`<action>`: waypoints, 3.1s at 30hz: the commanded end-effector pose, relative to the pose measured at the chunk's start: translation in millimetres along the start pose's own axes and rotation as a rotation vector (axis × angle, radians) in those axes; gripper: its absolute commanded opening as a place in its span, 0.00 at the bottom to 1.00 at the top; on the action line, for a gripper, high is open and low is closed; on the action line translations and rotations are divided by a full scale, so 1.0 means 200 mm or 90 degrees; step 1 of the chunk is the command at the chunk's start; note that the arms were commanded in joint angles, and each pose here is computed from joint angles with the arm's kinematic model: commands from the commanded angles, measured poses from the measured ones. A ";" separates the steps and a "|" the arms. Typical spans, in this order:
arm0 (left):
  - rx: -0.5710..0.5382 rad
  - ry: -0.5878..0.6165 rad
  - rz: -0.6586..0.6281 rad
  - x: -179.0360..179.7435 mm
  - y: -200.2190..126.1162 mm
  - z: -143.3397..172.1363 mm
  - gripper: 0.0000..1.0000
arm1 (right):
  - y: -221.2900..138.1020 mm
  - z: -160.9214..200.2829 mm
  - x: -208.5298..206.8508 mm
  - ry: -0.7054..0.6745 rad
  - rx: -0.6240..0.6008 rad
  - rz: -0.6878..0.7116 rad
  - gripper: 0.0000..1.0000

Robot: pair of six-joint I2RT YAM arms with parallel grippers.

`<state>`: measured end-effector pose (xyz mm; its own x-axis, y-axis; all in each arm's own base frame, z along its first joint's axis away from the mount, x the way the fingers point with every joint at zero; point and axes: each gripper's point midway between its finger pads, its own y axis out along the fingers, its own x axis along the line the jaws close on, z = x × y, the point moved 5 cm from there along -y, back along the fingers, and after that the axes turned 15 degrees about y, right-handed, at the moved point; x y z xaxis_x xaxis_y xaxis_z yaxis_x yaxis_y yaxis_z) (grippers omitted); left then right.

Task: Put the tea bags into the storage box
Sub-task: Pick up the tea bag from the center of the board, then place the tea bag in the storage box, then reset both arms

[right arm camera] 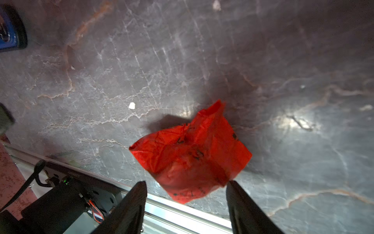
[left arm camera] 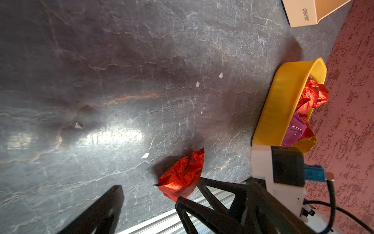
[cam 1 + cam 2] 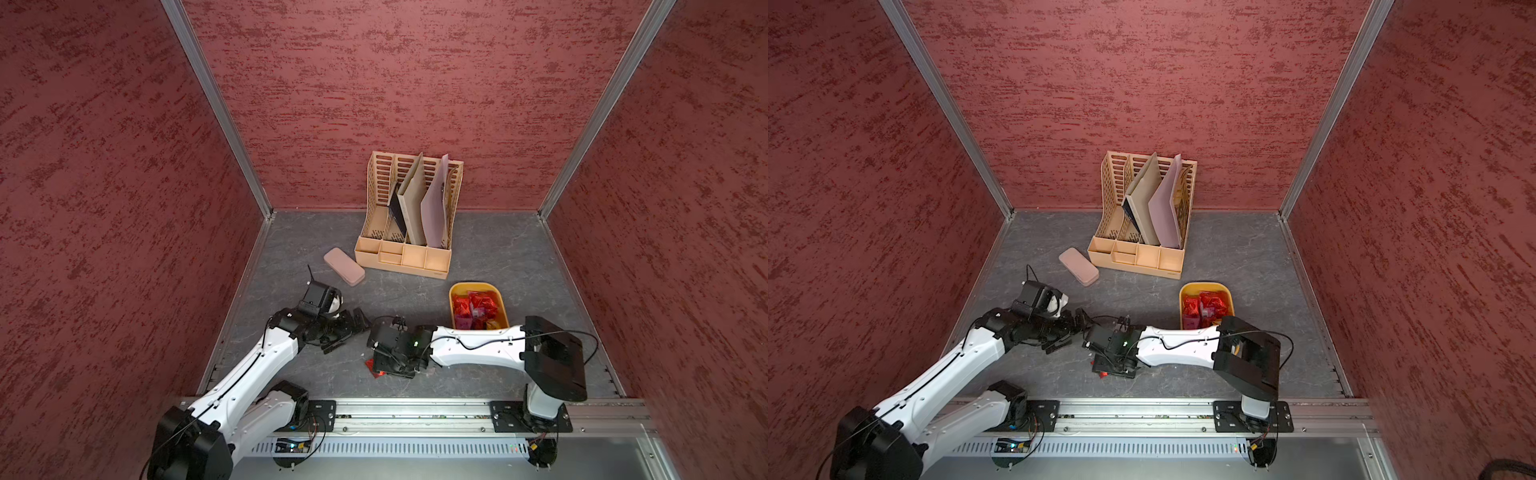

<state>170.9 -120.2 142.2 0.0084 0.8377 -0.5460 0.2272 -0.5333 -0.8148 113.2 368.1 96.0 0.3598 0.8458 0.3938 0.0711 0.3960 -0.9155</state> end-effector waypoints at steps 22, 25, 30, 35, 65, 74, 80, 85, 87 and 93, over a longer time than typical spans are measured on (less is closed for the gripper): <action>-0.031 -0.057 -0.005 0.06 -0.06 0.09 1.00 | -0.08 -0.12 -0.04 -0.074 -0.076 0.109 0.16; -0.034 -0.057 -0.003 0.05 -0.07 0.08 1.00 | -0.19 -0.14 -0.02 -0.084 -0.087 0.090 0.09; -0.034 -0.053 0.000 0.04 -0.04 0.05 1.00 | -0.40 -0.21 -0.04 -0.083 -0.123 0.055 0.00; -0.028 -0.039 0.005 -0.01 -0.02 0.01 1.00 | -0.71 -0.35 -0.19 -0.047 -0.198 0.036 0.00; -0.094 0.077 -0.031 -0.13 -0.16 -0.10 1.00 | -0.76 -1.09 -0.68 0.265 -0.173 -0.019 0.14; -0.138 0.080 -0.073 -0.03 -0.15 -0.20 1.00 | -1.10 -1.02 -0.74 0.253 -0.295 -0.002 0.72; -0.217 0.095 -0.094 0.02 -0.16 -0.42 1.00 | -1.24 -1.22 -0.81 0.163 -0.472 0.095 0.83; -0.362 0.114 -0.187 0.13 -0.26 -0.64 1.00 | -1.18 -1.48 -0.85 0.036 -0.594 0.132 0.84; -0.429 0.168 -0.235 0.17 -0.29 -0.71 1.00 | -1.14 -1.59 -0.90 0.020 -0.642 0.148 0.84; -0.576 0.254 -0.297 0.32 -0.27 -0.81 1.00 | -0.97 -1.74 -1.03 -0.038 -0.738 0.123 0.83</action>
<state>295.4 -34.1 164.8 0.0333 0.9945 -0.0988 0.8177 -0.0840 -0.5695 321.6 -3.0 139.2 0.5152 0.8342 0.1966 0.6753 -0.2538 -0.6925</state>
